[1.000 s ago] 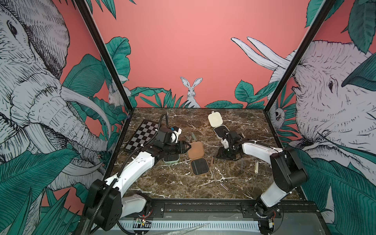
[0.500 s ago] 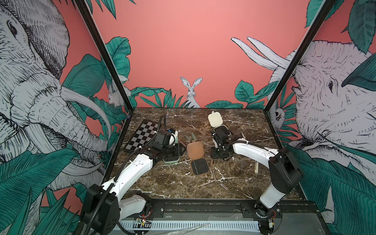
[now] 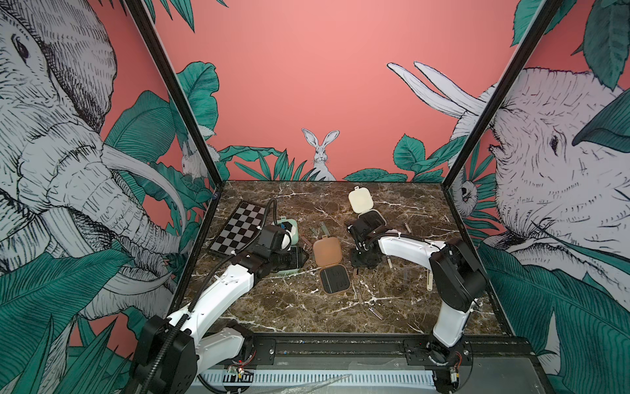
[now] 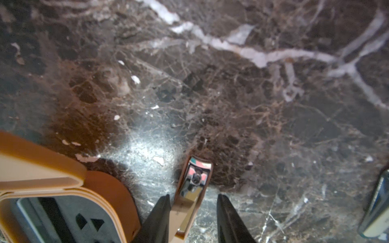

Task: Organize nail clipper sets
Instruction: Pick up the nail clipper from the center of the board, then place the nail clipper in the storage box, then pick up the nail clipper from the center of the board.

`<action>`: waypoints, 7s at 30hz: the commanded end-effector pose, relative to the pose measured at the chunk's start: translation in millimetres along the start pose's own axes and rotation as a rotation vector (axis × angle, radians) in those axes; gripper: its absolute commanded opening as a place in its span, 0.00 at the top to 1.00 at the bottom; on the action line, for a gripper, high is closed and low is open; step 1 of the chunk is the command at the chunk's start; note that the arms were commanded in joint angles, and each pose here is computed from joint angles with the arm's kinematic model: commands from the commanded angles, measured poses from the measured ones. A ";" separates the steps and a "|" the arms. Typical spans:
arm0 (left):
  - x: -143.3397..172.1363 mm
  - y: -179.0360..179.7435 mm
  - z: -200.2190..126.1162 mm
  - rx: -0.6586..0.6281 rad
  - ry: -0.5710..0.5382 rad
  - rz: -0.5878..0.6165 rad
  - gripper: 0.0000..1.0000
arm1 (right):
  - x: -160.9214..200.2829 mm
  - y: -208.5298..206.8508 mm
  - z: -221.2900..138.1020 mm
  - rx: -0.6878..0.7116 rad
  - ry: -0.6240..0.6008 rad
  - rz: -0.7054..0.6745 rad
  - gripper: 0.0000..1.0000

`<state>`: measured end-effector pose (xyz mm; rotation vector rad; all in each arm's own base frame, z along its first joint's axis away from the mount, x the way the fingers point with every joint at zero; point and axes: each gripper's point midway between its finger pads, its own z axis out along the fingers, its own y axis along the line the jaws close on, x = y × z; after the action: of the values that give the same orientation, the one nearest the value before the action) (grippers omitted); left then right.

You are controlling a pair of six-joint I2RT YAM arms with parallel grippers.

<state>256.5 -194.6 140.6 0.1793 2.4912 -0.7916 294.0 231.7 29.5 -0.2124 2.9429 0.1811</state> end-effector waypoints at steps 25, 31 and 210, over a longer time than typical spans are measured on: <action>0.9 1.1 -2.9 -0.008 -0.013 0.012 0.49 | -2.2 -4.1 -29.7 0.056 -0.044 -0.062 0.89; -1.0 7.6 -2.1 -0.045 -0.019 0.011 0.49 | 11.7 36.3 -57.0 0.011 -0.037 -0.163 0.90; 14.9 26.5 7.1 -0.069 0.026 -0.064 0.48 | 109.3 11.1 -2.7 0.043 0.170 -0.135 0.66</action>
<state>252.6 -181.1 116.5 0.0965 2.5528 -0.7562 181.8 229.9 16.7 -0.4573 3.0766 0.0950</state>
